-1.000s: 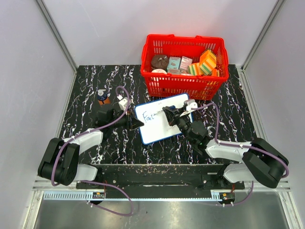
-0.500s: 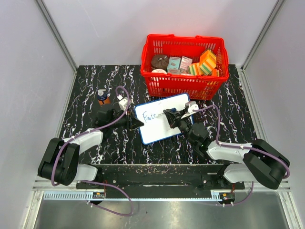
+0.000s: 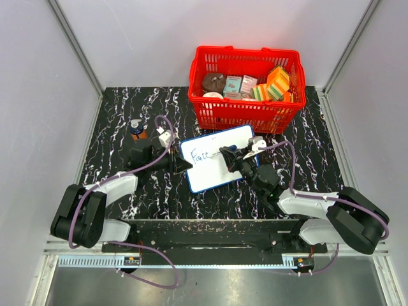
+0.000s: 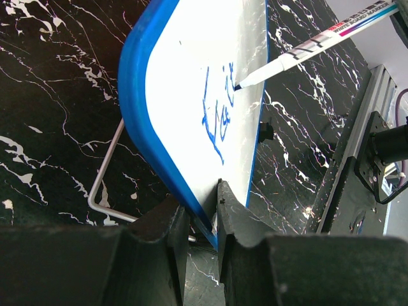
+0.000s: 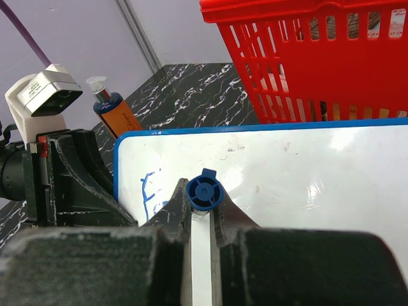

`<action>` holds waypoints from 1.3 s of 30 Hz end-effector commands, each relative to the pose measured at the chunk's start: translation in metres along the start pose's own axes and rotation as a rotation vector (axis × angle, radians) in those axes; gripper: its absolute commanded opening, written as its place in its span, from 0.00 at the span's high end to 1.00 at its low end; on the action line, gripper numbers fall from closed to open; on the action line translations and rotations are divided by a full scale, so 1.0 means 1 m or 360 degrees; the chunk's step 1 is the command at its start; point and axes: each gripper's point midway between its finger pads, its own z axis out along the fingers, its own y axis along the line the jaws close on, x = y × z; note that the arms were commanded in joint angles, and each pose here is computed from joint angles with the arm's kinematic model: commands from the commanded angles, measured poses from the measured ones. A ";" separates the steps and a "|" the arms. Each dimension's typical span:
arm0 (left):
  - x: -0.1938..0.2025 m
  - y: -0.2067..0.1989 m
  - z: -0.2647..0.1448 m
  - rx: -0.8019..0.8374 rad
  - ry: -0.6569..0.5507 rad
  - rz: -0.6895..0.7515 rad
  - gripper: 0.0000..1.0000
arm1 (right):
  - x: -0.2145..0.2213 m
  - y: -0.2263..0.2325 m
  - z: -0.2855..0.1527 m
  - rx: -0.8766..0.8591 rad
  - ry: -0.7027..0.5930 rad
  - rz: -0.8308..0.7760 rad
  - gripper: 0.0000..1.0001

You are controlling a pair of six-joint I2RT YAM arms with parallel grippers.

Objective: Write a sentence on the whiteboard
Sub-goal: Write with the whiteboard marker on the whiteboard.

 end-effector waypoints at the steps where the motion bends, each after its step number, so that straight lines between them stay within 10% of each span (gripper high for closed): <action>1: -0.010 0.025 0.000 -0.0165 -0.0041 0.0229 1.00 | -0.010 -0.005 0.002 0.0058 -0.0035 -0.0043 1.00; 39: -0.010 0.024 0.000 -0.0160 -0.0038 0.0224 1.00 | -0.060 0.003 0.019 0.0034 -0.0174 -0.0059 1.00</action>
